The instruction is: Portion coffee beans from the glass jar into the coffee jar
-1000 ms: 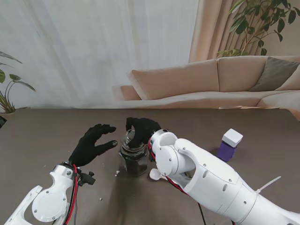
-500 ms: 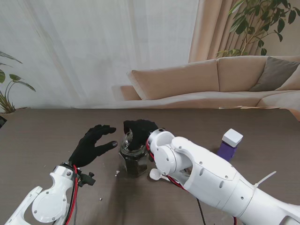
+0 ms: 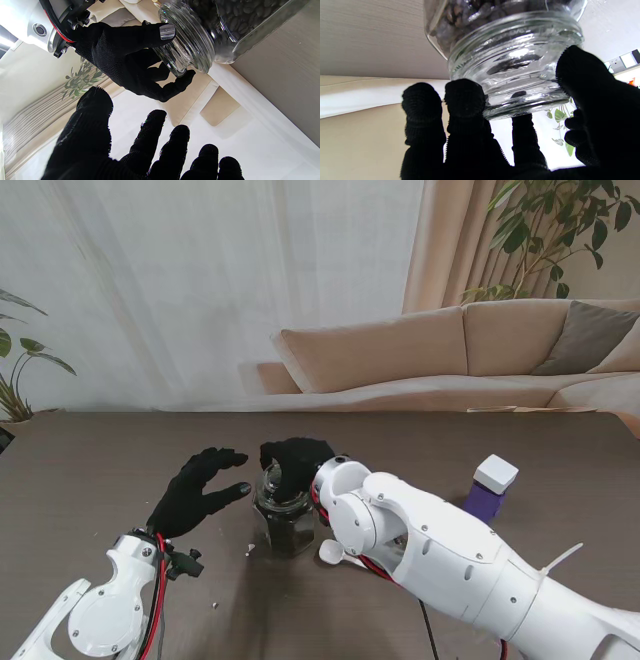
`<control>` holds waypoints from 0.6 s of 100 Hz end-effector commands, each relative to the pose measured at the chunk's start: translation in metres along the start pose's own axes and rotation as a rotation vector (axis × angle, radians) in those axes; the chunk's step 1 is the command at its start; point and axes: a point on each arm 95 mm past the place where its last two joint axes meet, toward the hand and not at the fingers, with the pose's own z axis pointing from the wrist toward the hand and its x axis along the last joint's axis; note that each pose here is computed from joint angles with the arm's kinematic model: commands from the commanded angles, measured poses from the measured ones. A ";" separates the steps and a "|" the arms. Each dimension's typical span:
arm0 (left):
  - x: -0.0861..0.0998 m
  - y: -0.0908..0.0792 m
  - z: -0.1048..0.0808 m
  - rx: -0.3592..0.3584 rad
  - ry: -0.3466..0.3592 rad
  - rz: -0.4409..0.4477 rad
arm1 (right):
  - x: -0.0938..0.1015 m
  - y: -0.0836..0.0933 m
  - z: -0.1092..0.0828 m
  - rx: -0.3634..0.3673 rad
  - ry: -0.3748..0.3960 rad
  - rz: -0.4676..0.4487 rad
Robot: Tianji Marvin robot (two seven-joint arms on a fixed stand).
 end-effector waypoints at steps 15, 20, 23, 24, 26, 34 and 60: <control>0.001 0.003 -0.001 -0.019 -0.003 -0.008 | -0.001 -0.002 -0.001 -0.008 0.010 -0.041; 0.001 0.004 -0.001 -0.019 -0.003 -0.008 | -0.002 -0.002 -0.001 -0.013 0.013 -0.057; 0.001 0.004 -0.001 -0.019 -0.003 -0.009 | -0.003 -0.002 -0.001 -0.016 0.015 -0.066; 0.001 0.004 -0.001 -0.020 -0.003 -0.009 | -0.003 -0.002 -0.001 -0.016 0.016 -0.069; 0.000 0.004 -0.001 -0.020 -0.003 -0.009 | -0.003 -0.001 -0.002 -0.018 0.016 -0.076; 0.000 0.004 0.000 -0.020 -0.002 -0.010 | -0.004 0.000 -0.003 -0.020 0.021 -0.094; -0.001 0.005 0.000 -0.023 -0.004 -0.013 | -0.006 0.011 -0.009 -0.052 0.038 -0.100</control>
